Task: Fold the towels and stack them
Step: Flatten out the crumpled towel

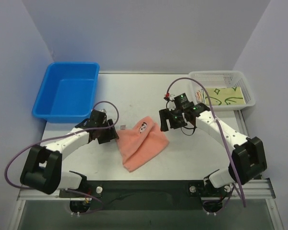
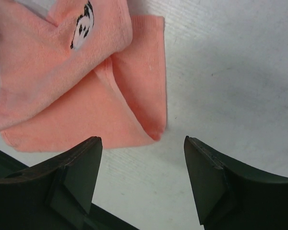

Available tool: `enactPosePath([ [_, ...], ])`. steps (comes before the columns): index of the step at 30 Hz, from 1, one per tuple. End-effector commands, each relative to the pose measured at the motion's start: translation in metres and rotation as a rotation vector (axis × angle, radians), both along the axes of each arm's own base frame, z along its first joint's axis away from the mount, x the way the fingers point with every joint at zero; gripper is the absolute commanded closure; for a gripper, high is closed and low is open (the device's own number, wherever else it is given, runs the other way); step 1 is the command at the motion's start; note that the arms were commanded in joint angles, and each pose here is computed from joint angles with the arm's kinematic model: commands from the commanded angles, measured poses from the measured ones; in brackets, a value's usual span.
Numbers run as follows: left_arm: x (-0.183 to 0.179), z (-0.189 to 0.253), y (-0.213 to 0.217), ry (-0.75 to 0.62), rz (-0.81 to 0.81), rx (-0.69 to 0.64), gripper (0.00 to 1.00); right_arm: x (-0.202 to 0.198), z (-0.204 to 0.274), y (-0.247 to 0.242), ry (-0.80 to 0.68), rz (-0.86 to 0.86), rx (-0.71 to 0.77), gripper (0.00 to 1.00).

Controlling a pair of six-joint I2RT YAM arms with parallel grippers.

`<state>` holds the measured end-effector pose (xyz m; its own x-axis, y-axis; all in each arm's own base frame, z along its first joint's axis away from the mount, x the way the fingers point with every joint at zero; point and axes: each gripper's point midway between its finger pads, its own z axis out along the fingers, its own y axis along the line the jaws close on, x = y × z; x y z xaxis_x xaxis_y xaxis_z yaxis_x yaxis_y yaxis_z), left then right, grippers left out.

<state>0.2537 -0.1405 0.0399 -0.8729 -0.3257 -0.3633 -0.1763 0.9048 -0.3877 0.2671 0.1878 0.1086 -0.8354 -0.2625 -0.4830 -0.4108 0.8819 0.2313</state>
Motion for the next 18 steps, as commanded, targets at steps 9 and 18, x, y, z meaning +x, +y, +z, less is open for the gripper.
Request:
enactPosePath([
  [9,0.051,-0.007,-0.017,-0.076,-0.005,-0.023,0.36,0.072,-0.011,0.042,-0.028,0.081,-0.013,0.31],
  [18,0.054,-0.027,-0.016,-0.039,0.002,0.006,0.48,0.097,-0.044,0.081,0.058,0.135,0.073,0.31],
])
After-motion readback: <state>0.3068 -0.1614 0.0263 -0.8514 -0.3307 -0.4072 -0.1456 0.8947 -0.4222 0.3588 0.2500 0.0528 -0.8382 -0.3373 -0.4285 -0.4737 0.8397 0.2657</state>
